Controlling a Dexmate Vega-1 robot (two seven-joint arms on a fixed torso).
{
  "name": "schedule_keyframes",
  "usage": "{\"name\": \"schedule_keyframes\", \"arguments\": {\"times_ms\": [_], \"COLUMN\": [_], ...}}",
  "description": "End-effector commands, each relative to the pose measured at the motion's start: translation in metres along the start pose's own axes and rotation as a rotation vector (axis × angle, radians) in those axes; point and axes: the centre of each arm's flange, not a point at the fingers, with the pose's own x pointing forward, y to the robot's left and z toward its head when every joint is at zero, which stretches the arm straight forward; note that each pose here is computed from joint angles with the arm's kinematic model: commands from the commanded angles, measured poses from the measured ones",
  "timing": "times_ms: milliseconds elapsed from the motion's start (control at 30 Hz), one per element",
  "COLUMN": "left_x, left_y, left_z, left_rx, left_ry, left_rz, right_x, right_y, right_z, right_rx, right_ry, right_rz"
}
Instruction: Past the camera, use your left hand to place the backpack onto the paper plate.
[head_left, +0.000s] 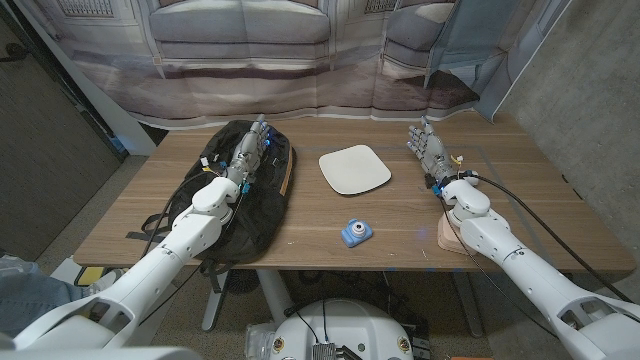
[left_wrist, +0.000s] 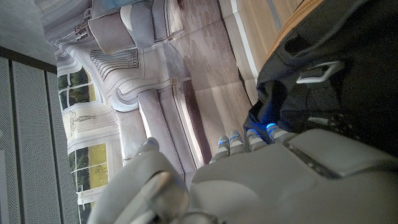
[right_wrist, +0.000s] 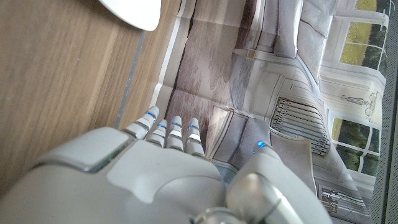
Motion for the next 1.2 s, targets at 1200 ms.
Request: {"name": "schedule_keyframes", "arguments": {"times_ms": [1200], "left_x": [-0.003], "left_y": [0.037], "left_z": [0.038], "left_rx": [0.046], "left_ry": [-0.096], "left_rz": [-0.014], "right_x": [-0.001], "right_y": [0.022], "right_z": [0.005], "right_rx": [-0.047], "right_ry": [0.009], "right_rz": [-0.012]}}
